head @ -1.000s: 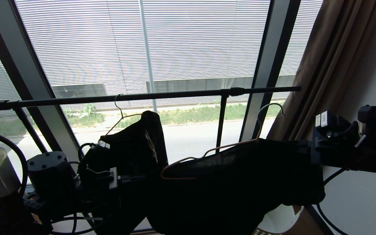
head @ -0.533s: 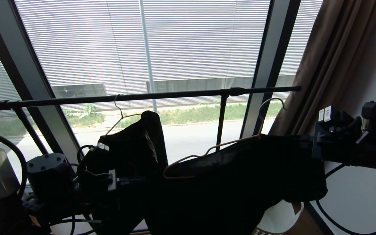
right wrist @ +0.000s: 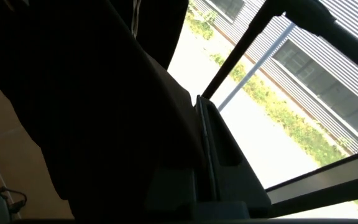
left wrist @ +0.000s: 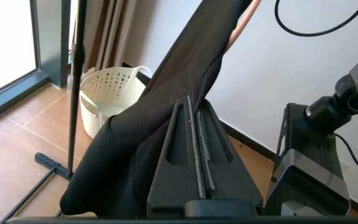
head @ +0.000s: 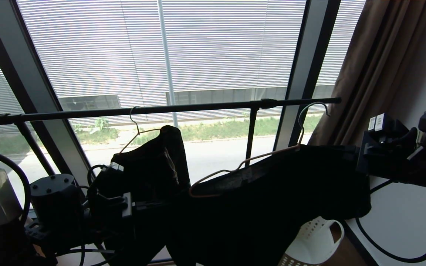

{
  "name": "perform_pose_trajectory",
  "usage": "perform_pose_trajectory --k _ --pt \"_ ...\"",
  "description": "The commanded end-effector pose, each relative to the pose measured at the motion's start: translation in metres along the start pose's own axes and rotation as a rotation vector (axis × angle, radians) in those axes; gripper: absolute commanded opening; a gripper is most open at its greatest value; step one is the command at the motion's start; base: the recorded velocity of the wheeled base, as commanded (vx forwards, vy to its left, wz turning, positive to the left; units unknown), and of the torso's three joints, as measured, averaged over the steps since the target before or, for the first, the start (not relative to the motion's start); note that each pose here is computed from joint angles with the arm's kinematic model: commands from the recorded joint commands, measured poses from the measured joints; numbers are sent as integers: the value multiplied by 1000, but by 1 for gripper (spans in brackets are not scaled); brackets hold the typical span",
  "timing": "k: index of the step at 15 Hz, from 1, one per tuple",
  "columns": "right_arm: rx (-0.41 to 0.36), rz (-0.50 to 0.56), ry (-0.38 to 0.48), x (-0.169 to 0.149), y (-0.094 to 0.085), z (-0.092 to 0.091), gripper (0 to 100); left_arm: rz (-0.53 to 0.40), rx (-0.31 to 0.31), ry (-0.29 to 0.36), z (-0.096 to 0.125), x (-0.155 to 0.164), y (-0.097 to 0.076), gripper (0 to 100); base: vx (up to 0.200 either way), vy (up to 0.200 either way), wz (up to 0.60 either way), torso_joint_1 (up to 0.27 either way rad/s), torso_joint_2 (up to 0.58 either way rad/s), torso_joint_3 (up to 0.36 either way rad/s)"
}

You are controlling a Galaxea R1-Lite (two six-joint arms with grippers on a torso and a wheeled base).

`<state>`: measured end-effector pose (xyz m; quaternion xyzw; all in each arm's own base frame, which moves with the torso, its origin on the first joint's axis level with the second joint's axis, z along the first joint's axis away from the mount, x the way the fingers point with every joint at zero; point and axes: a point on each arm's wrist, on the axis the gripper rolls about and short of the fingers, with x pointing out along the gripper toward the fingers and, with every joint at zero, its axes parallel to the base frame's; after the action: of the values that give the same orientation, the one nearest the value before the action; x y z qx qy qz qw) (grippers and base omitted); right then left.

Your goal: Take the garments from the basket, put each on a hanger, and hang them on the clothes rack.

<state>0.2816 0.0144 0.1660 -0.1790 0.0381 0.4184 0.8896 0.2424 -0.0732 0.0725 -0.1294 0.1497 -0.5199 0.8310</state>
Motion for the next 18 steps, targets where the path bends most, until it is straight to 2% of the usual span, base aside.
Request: perform_pose_trajectory --k 1,2,7,11,14,18 --pt "2 -13 5 -2 -2 -1 0 2 2 -3 1 0 0 0 0 0 0 0 0 0" --pt "3 -14 6 -1 -3 -2 0 2 2 -3 1 0 0 0 0 0 0 0 0 0" --pt "-66 -168 21 5 -6 -8 0 1 6 -7 2 0 1 0 0 0 0 0 0 0" --pt "-68 -135 16 13 4 -10 0 -1 17 -15 5 1 1 0 0 0 0 0 0 0" --pt "-61 -94 30 26 17 -12 0 -14 57 -45 16 8 5 0 0 0 0 0 0 0" --pt "-62 -93 47 38 21 -17 0 -38 108 -78 28 13 2 0 0 0 0 0 0 0"
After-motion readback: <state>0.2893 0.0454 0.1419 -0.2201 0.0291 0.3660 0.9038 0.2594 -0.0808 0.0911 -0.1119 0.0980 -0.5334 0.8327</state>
